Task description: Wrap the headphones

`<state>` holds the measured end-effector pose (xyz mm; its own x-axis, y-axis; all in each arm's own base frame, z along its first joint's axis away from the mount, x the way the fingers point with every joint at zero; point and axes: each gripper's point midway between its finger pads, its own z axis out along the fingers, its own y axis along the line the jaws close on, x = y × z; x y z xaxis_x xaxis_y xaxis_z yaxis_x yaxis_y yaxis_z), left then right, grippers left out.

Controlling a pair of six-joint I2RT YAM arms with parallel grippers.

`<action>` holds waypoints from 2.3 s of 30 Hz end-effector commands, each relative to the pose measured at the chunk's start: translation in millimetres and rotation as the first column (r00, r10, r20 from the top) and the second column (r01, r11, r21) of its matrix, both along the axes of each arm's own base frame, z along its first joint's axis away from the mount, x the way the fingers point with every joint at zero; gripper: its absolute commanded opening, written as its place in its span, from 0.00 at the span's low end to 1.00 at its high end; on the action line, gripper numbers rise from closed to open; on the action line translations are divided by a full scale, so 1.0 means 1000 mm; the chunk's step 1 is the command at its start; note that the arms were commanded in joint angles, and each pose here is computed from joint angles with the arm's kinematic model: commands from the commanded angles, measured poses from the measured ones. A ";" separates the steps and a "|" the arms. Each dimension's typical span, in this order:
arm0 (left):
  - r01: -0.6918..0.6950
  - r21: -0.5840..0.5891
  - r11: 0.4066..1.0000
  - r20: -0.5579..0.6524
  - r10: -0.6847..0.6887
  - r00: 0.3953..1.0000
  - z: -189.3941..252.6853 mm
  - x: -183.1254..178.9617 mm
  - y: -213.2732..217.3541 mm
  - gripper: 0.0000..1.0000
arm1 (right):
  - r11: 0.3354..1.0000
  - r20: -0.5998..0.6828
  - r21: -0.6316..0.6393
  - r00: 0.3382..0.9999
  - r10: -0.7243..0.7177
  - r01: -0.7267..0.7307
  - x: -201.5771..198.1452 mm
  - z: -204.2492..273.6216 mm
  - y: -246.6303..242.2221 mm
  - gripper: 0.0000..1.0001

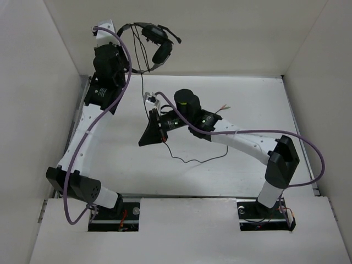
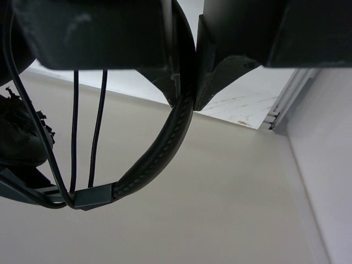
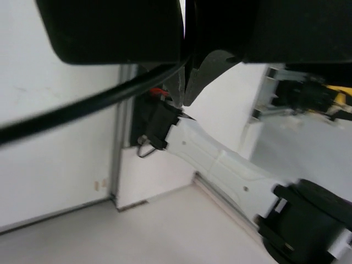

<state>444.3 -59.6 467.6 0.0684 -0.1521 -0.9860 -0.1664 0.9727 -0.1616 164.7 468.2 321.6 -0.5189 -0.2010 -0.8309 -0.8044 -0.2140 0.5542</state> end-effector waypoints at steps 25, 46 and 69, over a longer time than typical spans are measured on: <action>-0.041 -0.015 0.999 0.115 0.042 0.993 0.040 -0.027 0.033 0.00 | 0.850 0.734 -0.156 0.634 -0.241 0.503 0.103 -0.001 -0.068 0.03; -0.095 0.041 0.995 -0.041 0.096 0.995 -0.039 0.001 0.048 0.00 | 0.799 0.870 0.049 0.367 -0.329 0.599 0.115 0.103 -0.107 0.01; -0.006 0.013 1.000 -0.013 0.007 1.000 -0.015 0.014 0.023 0.00 | 0.870 0.955 -0.007 0.261 -0.141 0.493 0.070 0.077 -0.048 0.00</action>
<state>458.0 -39.4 400.3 -0.1010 -0.0750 -0.9921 -0.1748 0.9830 -0.0565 253.6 402.6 392.2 0.4147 -0.5330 -0.7375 -0.7692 0.2276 -0.5970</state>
